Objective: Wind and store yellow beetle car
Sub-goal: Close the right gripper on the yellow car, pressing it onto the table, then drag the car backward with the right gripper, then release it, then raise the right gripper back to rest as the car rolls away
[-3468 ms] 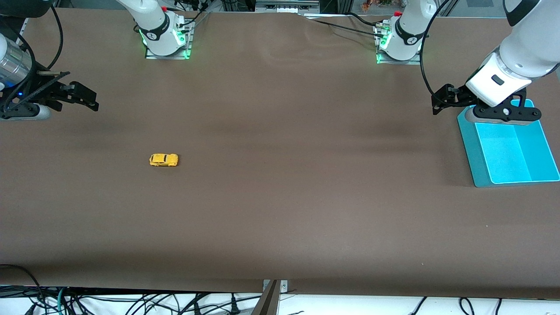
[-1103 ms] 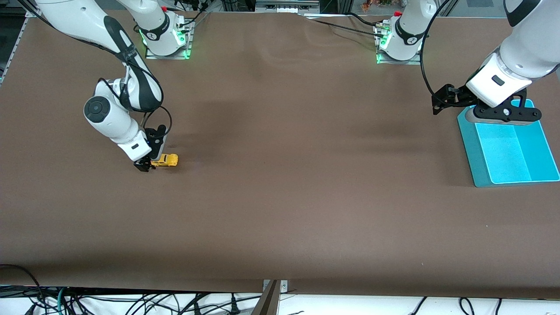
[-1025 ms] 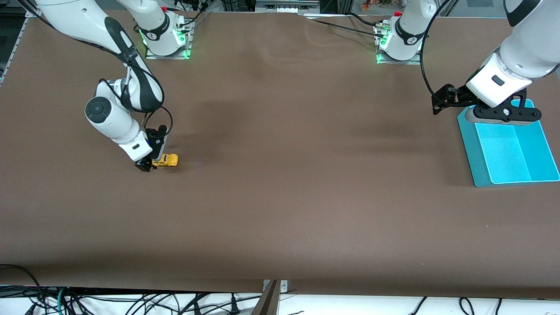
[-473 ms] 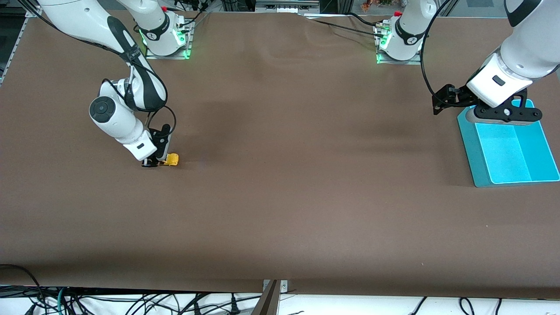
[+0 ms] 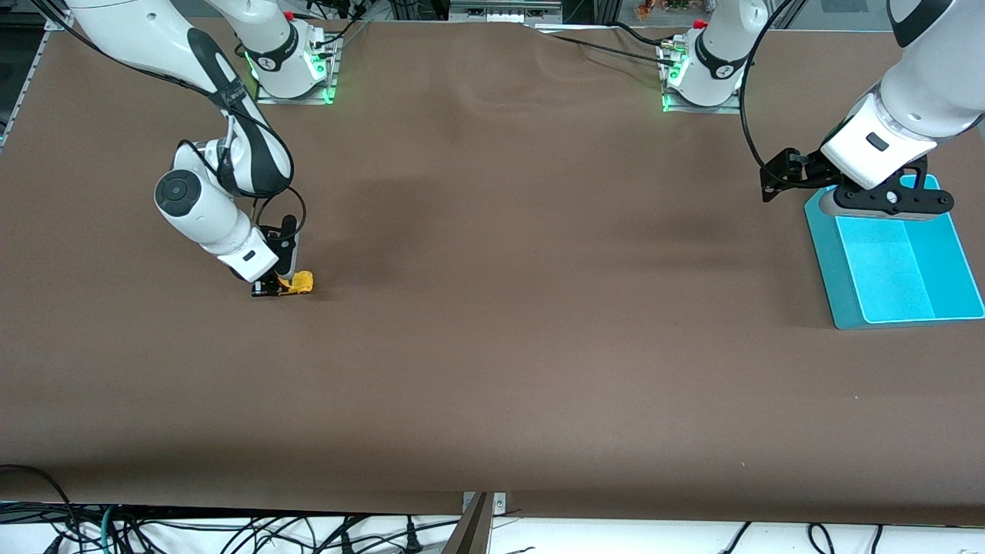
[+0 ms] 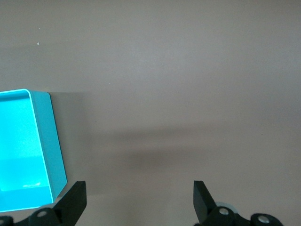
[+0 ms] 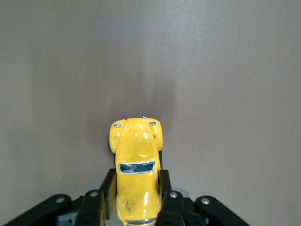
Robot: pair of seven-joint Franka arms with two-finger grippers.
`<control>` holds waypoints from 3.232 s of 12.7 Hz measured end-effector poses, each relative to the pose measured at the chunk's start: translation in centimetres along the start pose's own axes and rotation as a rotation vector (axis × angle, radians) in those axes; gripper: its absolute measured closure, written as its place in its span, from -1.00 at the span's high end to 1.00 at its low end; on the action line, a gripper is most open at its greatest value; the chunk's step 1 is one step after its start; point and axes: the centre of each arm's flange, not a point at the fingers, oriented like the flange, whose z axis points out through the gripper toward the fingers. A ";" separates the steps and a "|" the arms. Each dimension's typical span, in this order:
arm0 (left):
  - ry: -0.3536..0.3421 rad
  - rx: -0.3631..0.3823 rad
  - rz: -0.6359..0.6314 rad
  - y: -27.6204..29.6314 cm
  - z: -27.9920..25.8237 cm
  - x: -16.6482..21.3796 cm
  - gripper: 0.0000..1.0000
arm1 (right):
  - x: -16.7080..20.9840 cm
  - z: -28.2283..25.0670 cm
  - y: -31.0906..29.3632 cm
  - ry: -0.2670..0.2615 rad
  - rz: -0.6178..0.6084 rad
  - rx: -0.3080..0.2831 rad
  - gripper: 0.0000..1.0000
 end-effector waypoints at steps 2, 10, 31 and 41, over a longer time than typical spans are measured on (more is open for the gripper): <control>0.000 0.000 0.000 0.0 0.0 0.0 1.00 | -0.3 0.6 -0.2 0.000 0.004 0.008 -0.20; -0.001 0.000 0.000 0.0 0.0 0.0 1.00 | -6.8 0.5 0.0 -0.010 -0.020 -0.008 -0.20; -0.006 0.000 -0.009 -0.5 0.1 0.0 1.00 | -11.7 -5.4 6.4 0.044 -0.031 0.017 1.00; -0.008 0.000 -0.008 -0.5 0.1 0.0 1.00 | -10.4 -23.2 8.6 0.005 0.365 -0.094 1.00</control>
